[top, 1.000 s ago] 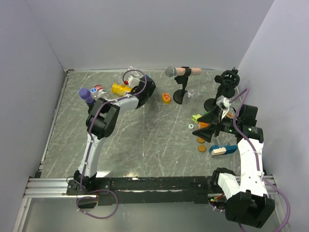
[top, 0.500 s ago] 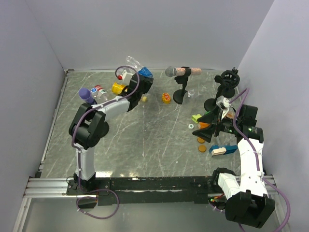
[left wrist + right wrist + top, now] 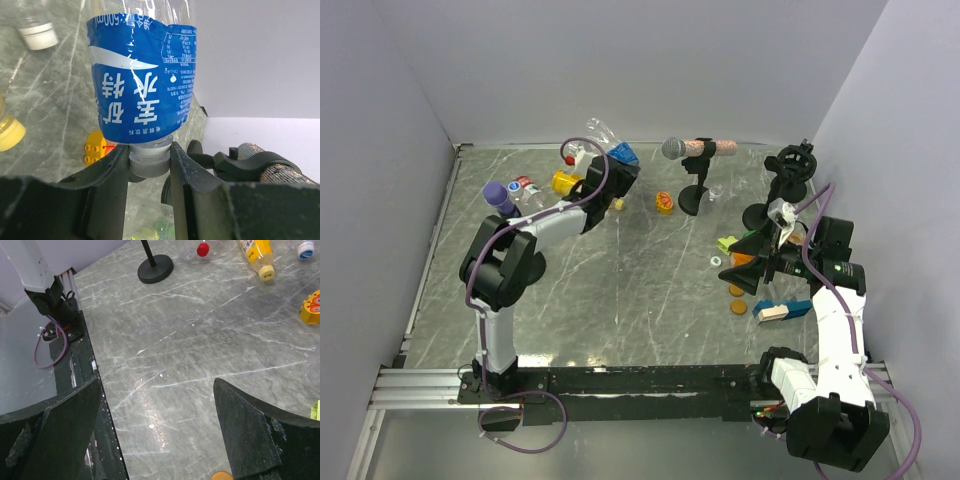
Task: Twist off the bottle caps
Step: Pass from the left arm to the right, then unscrew the bottle cap from the plastic bottle.
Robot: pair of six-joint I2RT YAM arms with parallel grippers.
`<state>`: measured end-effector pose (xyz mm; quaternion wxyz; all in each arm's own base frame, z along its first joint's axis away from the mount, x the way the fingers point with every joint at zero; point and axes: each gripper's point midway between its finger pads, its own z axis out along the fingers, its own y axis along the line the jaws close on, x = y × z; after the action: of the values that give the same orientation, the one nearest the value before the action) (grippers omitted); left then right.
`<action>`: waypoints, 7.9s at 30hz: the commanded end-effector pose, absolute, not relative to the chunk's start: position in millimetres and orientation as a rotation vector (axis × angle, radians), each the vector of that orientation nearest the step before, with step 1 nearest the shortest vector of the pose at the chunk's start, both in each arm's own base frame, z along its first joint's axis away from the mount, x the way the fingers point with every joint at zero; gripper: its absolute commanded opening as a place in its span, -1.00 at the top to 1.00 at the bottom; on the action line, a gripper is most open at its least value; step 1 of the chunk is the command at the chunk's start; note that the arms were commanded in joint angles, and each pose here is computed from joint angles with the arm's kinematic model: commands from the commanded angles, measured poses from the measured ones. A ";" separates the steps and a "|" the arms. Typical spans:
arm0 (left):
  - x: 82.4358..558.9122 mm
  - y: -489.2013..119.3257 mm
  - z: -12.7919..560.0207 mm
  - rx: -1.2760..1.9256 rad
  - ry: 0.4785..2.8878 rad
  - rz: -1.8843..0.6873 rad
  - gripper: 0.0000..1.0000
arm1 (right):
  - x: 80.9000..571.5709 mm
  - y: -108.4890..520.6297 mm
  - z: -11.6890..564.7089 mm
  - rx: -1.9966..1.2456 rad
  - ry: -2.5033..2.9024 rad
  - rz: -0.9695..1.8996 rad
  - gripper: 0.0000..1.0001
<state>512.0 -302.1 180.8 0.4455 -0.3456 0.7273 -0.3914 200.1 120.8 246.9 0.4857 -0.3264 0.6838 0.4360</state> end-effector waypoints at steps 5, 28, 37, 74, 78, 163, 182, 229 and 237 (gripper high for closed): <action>532.0 -325.7 213.9 -0.768 1.779 -1.104 0.76 | 199.5 123.0 253.5 -0.841 1.616 1.046 -0.98; 554.2 -344.8 204.0 -0.760 1.822 -1.186 0.79 | 197.4 123.9 255.2 -0.847 1.606 1.051 -0.98; 509.6 -329.4 230.3 -0.572 1.853 -1.157 0.81 | 196.8 123.6 255.3 -0.853 1.606 1.037 -0.98; 155.0 -270.1 219.7 1.156 2.000 -0.599 0.87 | 192.5 165.2 343.4 -0.952 1.614 1.180 -0.98; 156.4 -291.2 216.6 1.274 1.944 -0.544 0.88 | 194.3 173.5 314.7 -0.939 1.759 1.136 -0.99; 108.7 -343.0 332.1 1.055 1.250 -1.358 -0.93 | 126.3 183.7 217.5 -1.456 1.466 1.270 0.68; 119.0 -361.8 299.7 1.120 1.416 -1.353 0.18 | 127.6 184.2 215.8 -1.440 1.488 1.299 0.68; 126.4 -304.8 267.5 1.043 1.616 -1.205 -0.93 | 152.0 177.1 203.6 -1.366 1.591 1.192 0.69; 141.9 -314.8 273.7 1.382 1.198 -0.932 -0.93 | 144.3 177.2 202.3 -1.394 1.554 1.207 0.68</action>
<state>139.2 -301.7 252.4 0.4531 0.4673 0.6291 -0.4250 147.4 173.9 193.5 0.3370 -0.5303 0.6296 0.4570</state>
